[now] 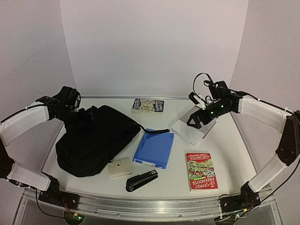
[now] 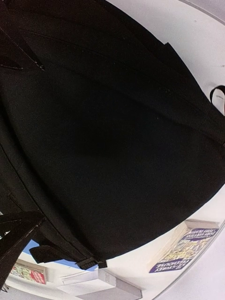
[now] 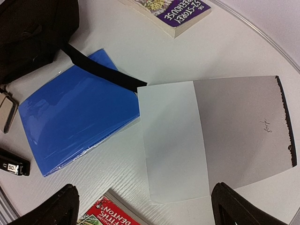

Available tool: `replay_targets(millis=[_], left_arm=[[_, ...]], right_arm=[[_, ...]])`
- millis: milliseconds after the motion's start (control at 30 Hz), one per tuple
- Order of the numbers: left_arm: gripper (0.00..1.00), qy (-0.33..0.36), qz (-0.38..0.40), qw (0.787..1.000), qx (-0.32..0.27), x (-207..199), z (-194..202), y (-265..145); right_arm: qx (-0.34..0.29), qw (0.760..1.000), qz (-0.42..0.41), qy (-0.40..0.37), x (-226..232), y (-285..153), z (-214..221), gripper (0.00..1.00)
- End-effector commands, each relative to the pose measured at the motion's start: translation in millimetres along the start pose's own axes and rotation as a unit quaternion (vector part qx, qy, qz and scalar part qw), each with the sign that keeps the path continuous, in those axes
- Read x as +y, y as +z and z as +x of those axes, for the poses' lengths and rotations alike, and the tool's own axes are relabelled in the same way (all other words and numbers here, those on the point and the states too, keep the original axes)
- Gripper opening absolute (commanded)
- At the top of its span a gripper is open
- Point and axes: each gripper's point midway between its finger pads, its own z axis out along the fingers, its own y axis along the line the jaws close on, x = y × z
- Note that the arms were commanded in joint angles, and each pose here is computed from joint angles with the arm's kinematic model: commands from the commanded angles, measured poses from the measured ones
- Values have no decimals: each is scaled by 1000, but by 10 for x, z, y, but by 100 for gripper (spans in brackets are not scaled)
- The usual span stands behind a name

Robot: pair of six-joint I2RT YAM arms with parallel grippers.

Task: Pack the student bag
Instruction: Adjust the student bag at the center of the board.

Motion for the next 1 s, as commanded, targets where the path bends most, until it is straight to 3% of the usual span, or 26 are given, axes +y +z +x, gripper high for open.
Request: replay_targets(millis=[0,100,233,467,733,967], left_arm=[[100,-98,-18,994,-41,156,-34,-232],[100,-155,-12,987,-50,246,71,-287],[100,-220,-67,972,-47,544,277,-398],[100,-296,-120,946,-51,923,604,-603],[100,-329,-194,924,-34,1214,871,-748],[100,-333,-219,917,-14,1266,970,-511]], right_arm=[[-27,1000,4,-14,10,-81,-267,98],[-30,999,-5,-28,132,-14,-392,98],[-34,997,-14,-62,386,134,-637,98],[-40,989,-48,-136,1172,496,-1022,98],[-40,979,-91,-178,1885,842,-1162,98],[-36,978,-104,-175,2005,905,-1176,98]])
